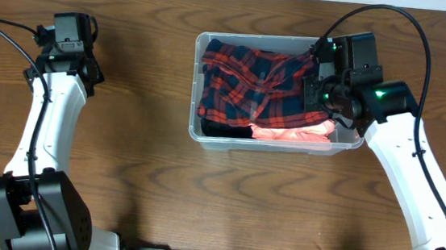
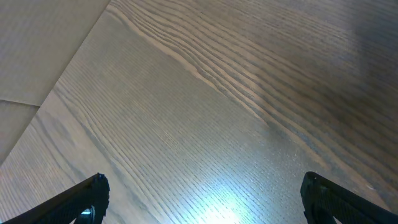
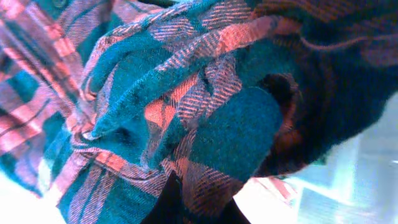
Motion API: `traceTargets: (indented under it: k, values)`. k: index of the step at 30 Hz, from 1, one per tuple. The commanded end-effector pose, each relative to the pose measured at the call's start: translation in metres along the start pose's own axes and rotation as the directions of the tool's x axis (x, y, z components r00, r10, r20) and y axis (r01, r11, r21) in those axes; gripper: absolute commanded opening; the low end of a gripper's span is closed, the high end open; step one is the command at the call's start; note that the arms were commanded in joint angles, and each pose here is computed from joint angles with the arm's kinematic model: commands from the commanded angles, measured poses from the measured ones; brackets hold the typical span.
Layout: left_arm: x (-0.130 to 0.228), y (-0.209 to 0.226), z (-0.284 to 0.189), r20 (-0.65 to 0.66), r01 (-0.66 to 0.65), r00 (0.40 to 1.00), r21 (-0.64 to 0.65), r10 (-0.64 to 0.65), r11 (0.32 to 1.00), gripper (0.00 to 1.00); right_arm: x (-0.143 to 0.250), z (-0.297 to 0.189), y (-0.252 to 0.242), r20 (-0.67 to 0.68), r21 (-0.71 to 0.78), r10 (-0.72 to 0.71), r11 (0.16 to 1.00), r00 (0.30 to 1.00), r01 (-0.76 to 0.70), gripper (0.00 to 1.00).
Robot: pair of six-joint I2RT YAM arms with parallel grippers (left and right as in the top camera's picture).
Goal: Pack container
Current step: 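Press the plaid shirt down along the container's right side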
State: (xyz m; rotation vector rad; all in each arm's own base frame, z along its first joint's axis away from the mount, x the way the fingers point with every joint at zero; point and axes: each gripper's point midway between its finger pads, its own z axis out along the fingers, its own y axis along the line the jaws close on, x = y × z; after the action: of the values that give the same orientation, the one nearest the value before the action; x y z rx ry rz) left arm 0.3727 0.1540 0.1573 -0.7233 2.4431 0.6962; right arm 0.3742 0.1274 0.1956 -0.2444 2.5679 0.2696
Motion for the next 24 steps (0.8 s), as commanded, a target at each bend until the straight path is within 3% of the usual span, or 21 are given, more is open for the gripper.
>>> traceTargets:
  k: [1,24]
  values:
    - [-0.007,0.006,-0.006,0.022,0.005,1.000,-0.013,-0.005,1.000,0.98,-0.011,-0.009,-0.027,0.036,0.138,-0.030,0.990,0.999,0.024,0.01]
    - [-0.007,0.006,-0.006,0.022,0.005,1.000,-0.013,-0.005,1.000,0.98,0.001,0.029,-0.046,-0.063,0.219,-0.062,0.973,0.996,0.074,0.01]
